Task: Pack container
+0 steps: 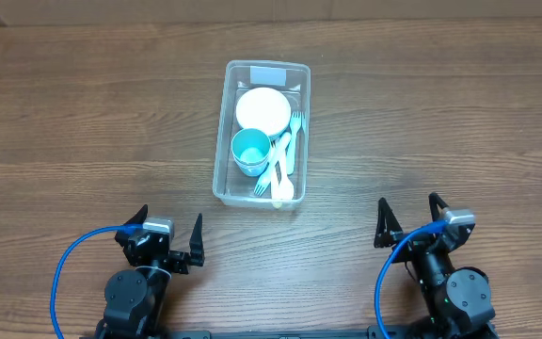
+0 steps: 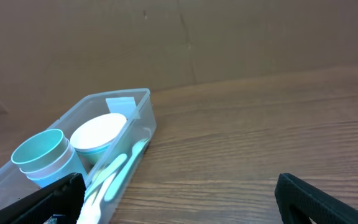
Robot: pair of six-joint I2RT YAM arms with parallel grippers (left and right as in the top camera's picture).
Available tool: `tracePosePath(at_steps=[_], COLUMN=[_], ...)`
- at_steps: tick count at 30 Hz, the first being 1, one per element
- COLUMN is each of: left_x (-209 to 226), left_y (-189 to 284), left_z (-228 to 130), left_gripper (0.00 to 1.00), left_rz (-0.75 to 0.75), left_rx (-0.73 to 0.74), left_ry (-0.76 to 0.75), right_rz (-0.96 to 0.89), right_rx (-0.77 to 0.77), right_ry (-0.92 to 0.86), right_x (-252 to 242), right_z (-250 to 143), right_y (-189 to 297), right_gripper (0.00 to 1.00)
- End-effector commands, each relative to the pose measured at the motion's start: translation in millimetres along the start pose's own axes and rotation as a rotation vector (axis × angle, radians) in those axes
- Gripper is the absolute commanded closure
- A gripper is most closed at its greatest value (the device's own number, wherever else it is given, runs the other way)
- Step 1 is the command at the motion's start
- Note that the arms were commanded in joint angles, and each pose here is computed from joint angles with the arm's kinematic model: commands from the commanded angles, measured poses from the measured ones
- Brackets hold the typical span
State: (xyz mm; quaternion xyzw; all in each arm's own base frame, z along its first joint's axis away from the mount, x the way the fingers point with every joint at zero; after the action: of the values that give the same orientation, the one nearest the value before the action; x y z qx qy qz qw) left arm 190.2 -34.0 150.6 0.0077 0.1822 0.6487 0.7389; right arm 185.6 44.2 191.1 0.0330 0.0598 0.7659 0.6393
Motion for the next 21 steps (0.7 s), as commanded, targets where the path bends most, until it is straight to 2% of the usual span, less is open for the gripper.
tracePosePath(at_steps=[1, 12, 21], left_x=[0.0, 0.0, 0.0], left_y=[-0.7, -0.7, -0.7], left_z=[-2.0, -2.0, -1.9], left_gripper=[0.0, 0.0, 0.0], left_rz=[-0.007, -0.007, -0.007], left_rx=[-0.001, -0.001, -0.002], left_ry=[-0.01, -0.01, -0.01], right_rz=[-0.014, -0.016, -0.018], right_rx=[0.008, 0.038, 0.02], right_ry=[0.004, 0.002, -0.016], right_x=[-1.7, -0.9, -0.8], right_z=[-8.4, -25.6, -25.2], right_y=[-2.1, -8.1, -9.8], right_gripper=[0.0, 0.0, 0.0])
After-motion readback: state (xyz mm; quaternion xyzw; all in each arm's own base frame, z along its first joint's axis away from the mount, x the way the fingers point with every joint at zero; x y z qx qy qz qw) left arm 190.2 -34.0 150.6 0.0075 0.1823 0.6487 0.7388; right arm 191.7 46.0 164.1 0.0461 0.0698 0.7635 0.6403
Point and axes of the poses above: each gripper's point midway between its finger pads, its own y axis back along the fingers, its own x axis along the line the jaws close on, z = x × y, the point moved 4 cm from there along y, back along the fingers, and after that the axes turned 15 degrees about y, right-handed, at the moved point
